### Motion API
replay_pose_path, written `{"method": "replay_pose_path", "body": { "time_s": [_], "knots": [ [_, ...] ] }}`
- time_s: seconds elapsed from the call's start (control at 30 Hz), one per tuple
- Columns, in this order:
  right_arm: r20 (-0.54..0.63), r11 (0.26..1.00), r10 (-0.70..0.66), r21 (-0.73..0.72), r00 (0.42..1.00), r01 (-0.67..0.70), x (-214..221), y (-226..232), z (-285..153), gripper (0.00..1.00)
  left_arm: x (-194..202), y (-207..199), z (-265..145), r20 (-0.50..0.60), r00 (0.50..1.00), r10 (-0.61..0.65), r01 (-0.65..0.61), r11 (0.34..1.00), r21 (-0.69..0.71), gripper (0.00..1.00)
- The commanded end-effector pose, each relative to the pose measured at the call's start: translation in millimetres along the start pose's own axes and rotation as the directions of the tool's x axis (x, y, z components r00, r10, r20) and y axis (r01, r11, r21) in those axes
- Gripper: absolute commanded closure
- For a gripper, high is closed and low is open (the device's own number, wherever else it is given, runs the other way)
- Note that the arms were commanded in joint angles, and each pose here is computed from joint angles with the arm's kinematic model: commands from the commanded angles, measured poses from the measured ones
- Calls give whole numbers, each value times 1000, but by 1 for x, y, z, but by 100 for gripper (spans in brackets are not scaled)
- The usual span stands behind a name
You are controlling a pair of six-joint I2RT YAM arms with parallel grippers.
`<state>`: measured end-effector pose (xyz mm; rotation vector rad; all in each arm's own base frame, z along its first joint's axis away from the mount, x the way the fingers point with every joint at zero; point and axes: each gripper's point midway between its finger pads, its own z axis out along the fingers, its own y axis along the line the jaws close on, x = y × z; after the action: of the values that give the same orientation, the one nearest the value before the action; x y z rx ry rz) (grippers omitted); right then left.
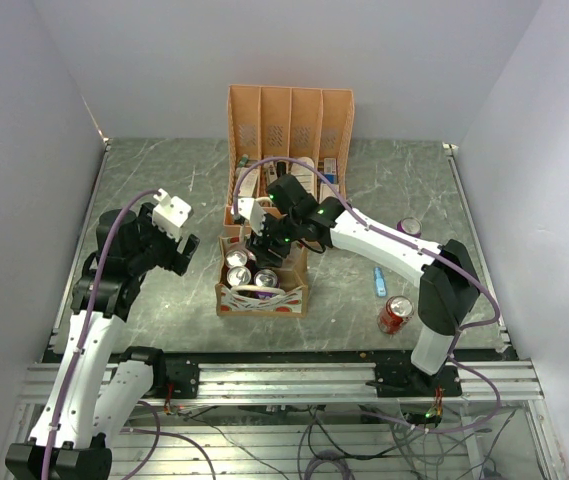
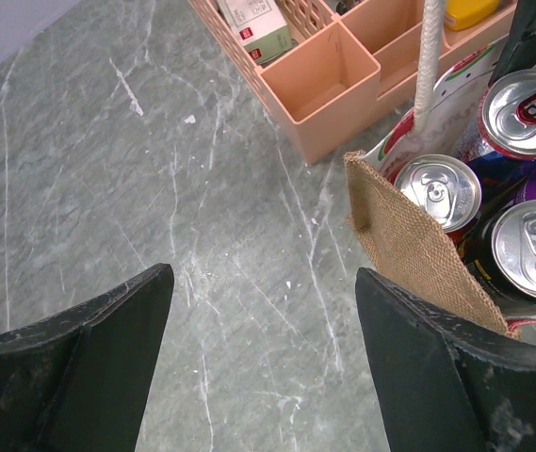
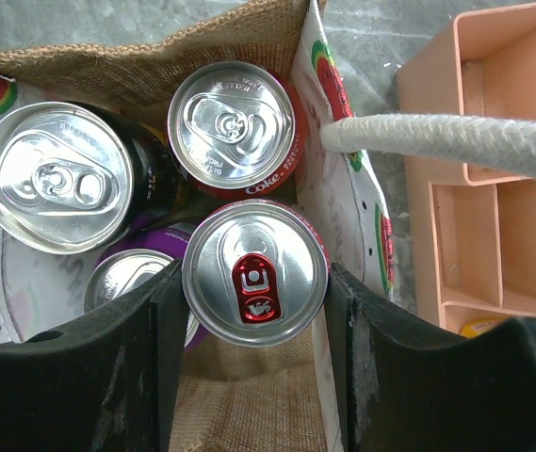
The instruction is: Place the beverage into the canvas bag
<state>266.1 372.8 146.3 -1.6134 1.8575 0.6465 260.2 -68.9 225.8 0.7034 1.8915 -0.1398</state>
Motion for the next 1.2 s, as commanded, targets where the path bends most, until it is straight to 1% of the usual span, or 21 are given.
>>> {"method": "replay_pose_path", "body": {
  "time_s": [0.0, 0.13, 0.3, 0.43, 0.83, 1.17],
  "knots": [
    [56, 1000, -26, 7, 998, 26, -14, -4, 5, 100, -4, -1, -3, 27, 1000, 0, 0, 1000, 3, 10],
    [40, 1000, -27, 3, 999, 26, -6, -4, 9, 99, -5, 0, -2, 31, 1000, 1, -1, 1000, -2, 11],
    [19, 1000, -20, -4, 1000, 20, 4, -2, 16, 92, -4, 0, -2, 33, 999, 3, -3, 1000, 0, 11],
    [8, 1000, -25, -3, 1000, 25, 8, -3, 16, 83, -4, 0, -3, 27, 1000, 7, -7, 1000, 2, 10],
    [-1, 998, -48, 34, 999, 48, 4, -9, 9, 51, -4, 1, -2, 26, 1000, 10, -10, 1000, 0, 11],
    [-16, 997, -61, 44, 998, 61, 2, -11, 7, 38, -4, -1, -2, 21, 1000, 11, -11, 1000, 12, 11]
  ]
}}
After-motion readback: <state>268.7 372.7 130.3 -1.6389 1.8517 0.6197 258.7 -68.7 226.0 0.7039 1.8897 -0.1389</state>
